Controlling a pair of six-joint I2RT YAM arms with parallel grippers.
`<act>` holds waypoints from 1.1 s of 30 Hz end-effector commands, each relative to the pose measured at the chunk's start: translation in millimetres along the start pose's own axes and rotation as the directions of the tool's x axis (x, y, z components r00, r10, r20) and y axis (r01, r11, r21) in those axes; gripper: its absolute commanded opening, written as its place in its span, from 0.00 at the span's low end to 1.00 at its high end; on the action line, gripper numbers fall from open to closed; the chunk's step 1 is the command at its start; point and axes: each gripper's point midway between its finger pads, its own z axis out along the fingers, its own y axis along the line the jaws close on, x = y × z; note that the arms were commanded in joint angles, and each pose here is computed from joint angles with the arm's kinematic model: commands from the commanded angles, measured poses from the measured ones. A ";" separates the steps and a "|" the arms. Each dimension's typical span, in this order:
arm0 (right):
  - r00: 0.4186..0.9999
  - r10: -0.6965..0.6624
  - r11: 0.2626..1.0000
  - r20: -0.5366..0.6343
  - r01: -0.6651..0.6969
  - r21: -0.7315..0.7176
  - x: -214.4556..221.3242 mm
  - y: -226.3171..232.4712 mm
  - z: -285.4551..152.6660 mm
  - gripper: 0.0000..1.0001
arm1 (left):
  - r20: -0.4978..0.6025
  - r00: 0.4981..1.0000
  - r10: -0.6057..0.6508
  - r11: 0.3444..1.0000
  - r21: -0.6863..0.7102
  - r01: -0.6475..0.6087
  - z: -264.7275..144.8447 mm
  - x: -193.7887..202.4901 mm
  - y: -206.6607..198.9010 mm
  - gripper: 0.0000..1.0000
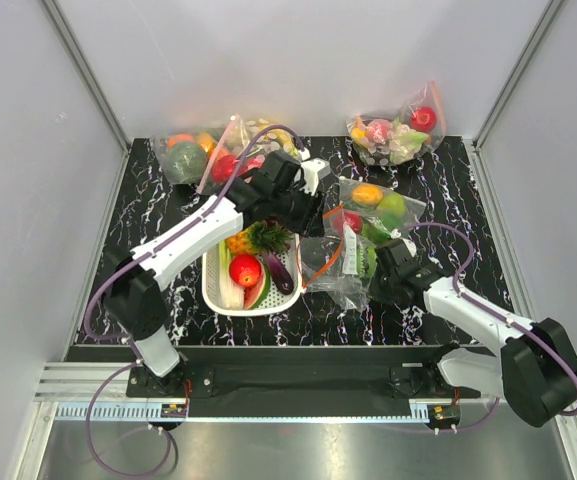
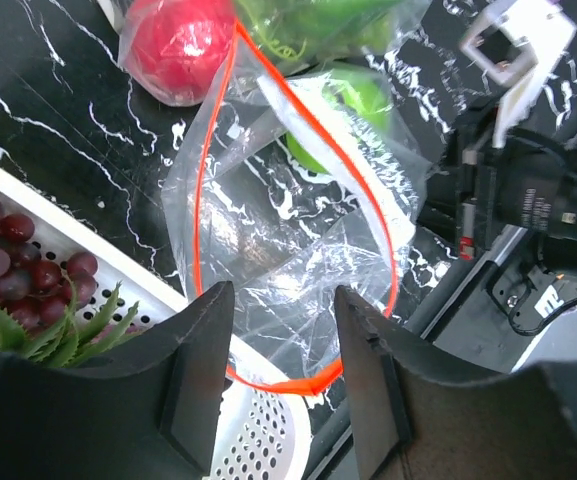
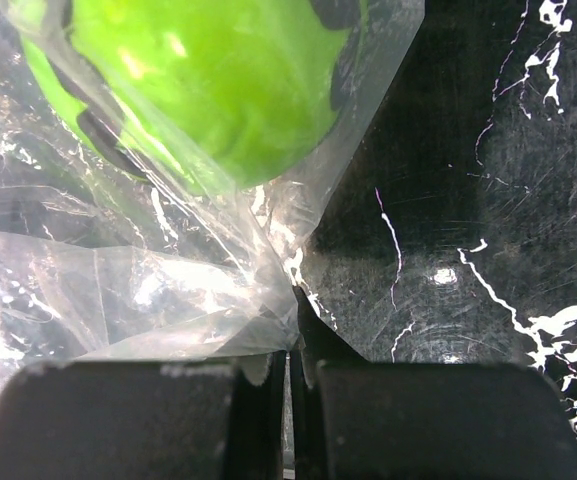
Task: Open the zip-top bag and remove the fake food
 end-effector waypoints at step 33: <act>0.953 0.059 0.998 0.298 -0.051 -0.032 -84.5 6.0 -102.9 0.60 | -0.128 0.991 -0.026 0.998 0.050 0.033 98.0 50.5 10.1 0.48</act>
